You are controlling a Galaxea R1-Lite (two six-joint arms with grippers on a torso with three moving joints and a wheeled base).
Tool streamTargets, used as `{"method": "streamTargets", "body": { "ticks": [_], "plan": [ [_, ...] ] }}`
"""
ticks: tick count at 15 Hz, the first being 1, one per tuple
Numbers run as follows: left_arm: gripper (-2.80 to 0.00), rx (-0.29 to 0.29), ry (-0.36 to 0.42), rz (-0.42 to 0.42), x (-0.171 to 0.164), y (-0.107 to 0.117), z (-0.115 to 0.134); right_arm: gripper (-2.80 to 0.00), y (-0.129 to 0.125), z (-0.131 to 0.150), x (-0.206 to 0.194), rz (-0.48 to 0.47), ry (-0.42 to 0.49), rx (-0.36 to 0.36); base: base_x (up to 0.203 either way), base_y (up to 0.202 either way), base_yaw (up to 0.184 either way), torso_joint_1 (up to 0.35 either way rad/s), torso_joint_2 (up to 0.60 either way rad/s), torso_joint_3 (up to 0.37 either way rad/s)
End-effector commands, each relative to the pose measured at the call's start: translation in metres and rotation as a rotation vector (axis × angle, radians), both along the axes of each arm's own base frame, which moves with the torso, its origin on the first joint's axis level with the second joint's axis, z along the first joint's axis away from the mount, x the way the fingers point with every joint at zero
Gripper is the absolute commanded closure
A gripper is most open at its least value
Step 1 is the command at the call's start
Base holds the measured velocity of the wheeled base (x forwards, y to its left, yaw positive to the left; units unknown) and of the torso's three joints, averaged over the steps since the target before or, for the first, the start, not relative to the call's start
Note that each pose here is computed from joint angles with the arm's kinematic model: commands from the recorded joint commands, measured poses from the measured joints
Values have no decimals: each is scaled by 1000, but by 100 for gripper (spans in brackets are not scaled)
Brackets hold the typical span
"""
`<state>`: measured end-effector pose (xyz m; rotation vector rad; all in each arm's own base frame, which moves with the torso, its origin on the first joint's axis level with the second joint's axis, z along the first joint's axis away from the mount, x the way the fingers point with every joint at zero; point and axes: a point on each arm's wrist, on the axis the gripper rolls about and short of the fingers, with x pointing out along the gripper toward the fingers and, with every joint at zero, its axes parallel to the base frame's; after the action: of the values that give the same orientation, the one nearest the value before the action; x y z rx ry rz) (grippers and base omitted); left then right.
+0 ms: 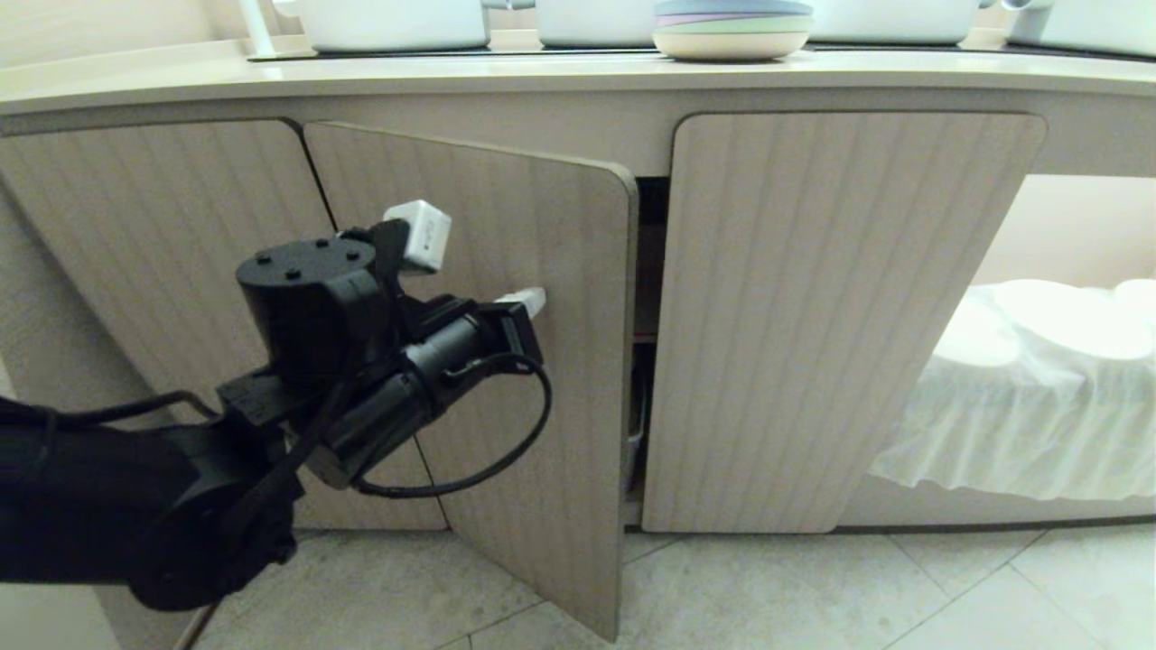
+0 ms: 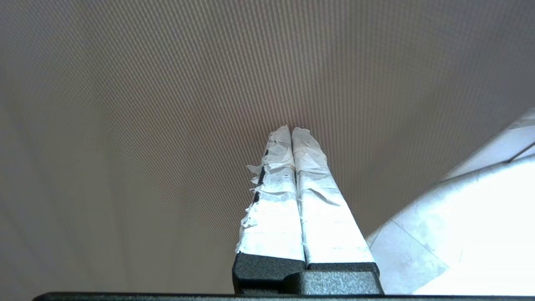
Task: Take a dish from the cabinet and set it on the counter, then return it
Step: Close the cabinet door
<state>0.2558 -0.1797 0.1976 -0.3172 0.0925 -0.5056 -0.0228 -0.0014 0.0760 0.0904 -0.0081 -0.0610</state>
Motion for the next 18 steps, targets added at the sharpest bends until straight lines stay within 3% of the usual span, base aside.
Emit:
{"method": "streamTargets", "body": {
  "ticks": [1,8,18],
  "plan": [
    [0,4,10,-2,5,-4,-5,0,0,0,0,0,-1,0,0,0,0,0,0,0],
    [0,-11,-43,-6,28,-23,-6,0,0,0,0,0,-1,0,0,0,0,0,0,0],
    [0,-8,-37,53,48,-40,-19,0,0,0,0,0,-1,0,0,0,0,0,0,0]
  ]
}}
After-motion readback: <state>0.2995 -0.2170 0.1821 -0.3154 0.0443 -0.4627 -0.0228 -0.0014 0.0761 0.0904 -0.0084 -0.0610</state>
